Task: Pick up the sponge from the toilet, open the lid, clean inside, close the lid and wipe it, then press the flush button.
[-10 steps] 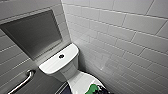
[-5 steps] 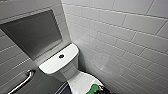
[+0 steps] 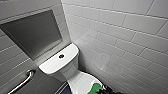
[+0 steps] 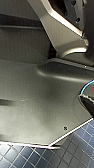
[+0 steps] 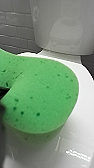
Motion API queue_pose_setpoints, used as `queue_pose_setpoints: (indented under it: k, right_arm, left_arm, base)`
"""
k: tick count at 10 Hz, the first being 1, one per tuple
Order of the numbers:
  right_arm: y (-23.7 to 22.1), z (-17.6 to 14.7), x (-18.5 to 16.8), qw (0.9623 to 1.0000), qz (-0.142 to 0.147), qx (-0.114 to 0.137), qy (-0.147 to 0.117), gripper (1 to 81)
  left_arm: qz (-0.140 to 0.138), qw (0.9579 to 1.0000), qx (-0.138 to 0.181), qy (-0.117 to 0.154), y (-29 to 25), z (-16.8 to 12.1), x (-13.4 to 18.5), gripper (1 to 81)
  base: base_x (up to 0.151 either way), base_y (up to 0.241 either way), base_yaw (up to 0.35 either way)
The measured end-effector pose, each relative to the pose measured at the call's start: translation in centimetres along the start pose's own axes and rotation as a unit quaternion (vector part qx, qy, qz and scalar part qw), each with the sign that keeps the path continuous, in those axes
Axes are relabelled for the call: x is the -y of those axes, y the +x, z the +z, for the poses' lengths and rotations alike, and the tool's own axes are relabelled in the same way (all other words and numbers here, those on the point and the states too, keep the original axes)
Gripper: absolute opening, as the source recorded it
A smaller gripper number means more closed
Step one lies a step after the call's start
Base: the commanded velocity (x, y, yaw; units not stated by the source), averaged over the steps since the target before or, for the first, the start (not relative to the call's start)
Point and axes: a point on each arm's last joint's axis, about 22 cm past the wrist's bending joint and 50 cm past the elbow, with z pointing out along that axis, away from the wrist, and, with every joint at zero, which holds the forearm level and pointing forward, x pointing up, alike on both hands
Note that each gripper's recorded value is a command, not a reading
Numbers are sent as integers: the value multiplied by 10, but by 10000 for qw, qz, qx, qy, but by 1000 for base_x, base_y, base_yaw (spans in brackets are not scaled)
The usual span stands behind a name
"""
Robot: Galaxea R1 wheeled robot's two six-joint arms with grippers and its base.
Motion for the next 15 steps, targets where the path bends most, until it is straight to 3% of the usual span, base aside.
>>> queue_pose_setpoints:
  k: [4,9,11,15]
  right_arm:
    - [2,-41,-27,9999,-75,38,-55,10]
    - [-38,-92,-89,9989,17,246,-400,10]
    - [-71,-115,-127,9967,179,401,-680,10]
    - [-116,-128,-166,9931,367,530,-976,10]
  left_arm:
    - [2,10000,-42,-18,4,1,-2,811]
    - [34,9999,-122,-49,17,2,-7,811]
    - [65,9998,-202,-60,31,3,-9,811]
    - [74,9997,-226,-77,34,4,-11,811]
  base:
    - [0,0,0]
    - [0,0,0]
    - [0,0,0]
    - [0,0,0]
